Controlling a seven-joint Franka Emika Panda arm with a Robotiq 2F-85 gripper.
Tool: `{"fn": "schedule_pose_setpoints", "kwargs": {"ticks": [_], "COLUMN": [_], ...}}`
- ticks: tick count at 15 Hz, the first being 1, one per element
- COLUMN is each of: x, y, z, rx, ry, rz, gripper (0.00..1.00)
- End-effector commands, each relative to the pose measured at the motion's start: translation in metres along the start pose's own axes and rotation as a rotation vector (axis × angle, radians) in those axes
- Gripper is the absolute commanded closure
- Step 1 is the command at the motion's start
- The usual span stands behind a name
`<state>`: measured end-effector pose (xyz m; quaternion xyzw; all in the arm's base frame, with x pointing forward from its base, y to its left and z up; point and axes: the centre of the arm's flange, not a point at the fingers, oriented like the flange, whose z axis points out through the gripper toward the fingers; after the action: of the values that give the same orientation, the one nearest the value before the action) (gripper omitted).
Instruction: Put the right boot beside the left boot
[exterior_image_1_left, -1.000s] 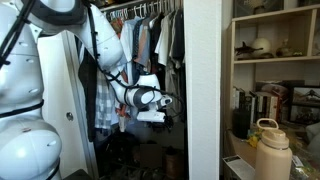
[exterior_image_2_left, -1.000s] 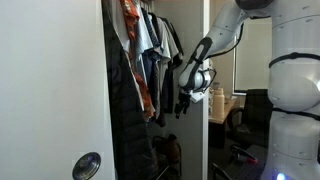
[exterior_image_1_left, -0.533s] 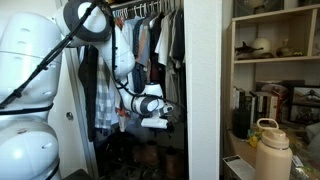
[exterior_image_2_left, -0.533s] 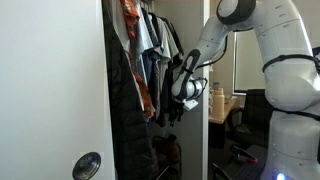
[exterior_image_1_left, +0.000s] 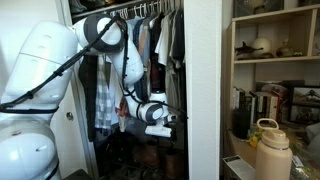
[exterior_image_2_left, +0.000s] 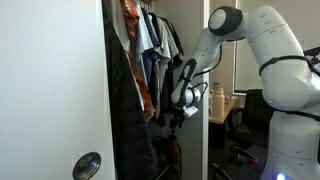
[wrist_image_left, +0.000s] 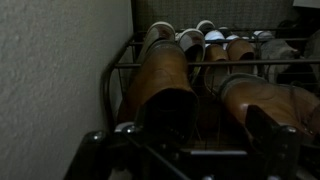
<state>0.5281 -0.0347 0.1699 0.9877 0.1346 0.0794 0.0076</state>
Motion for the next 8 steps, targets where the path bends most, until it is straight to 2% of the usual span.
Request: {"fn": "schedule_pose_setpoints", "kwargs": {"ticks": [1,5,8], "x": [-0.004,-0.01,-0.005], "y": [0.01,0.005,-0.001], "z": [0.025,0.048,0.062], "rx": [-0.011,-0.019,-0.035], "ry": [-0.015,-0.052,-0.047], "rz": [-0.006,-0.053,-0.093], "gripper": [0.0,0.0,0.0]}}
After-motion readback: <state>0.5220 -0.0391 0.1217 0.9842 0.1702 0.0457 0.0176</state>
